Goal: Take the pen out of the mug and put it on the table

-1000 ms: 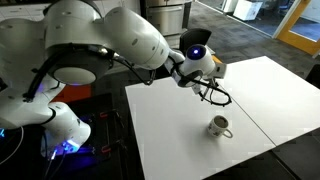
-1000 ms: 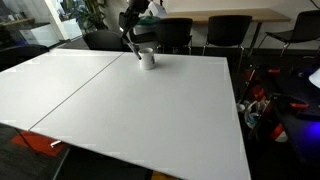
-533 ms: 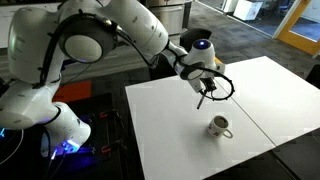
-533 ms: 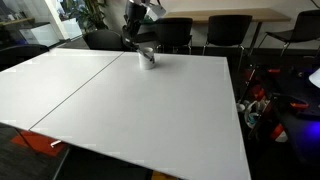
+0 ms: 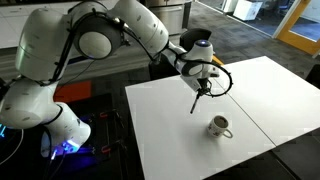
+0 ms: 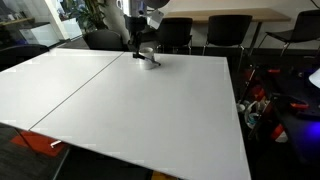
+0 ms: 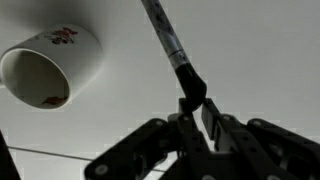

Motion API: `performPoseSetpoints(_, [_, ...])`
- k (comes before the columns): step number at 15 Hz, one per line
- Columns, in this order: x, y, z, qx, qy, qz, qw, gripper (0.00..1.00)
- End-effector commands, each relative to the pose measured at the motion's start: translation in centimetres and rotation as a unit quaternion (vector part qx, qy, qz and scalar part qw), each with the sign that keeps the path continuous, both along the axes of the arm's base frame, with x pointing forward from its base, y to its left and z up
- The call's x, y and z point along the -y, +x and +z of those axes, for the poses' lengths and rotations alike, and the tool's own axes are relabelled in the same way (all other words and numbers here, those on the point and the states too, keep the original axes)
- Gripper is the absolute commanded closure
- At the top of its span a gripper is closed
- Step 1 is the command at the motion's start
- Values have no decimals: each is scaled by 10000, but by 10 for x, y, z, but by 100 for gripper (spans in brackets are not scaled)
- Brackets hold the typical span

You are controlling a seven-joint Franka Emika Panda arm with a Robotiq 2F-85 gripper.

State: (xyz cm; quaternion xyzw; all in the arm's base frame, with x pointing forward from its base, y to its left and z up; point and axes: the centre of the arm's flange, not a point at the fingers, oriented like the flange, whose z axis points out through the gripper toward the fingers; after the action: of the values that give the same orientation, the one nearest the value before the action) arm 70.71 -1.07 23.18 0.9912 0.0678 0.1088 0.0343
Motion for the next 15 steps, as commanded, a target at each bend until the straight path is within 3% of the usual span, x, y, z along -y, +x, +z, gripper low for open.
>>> performPoseSetpoints(1, [-1, 10, -5, -285, -294, 134, 9991, 56])
performPoseSetpoints(4, [0, 0, -3, -328, -501, 210, 9980, 35])
performPoseSetpoints(9, [7, -24, 18, 40, -852, 402, 9955, 1])
performPoseSetpoints(14, [12, -37, 38, 469, -915, 532, 9933, 0])
performPoseSetpoints(15, [13, -13, 25, 333, -846, 494, 9946, 0])
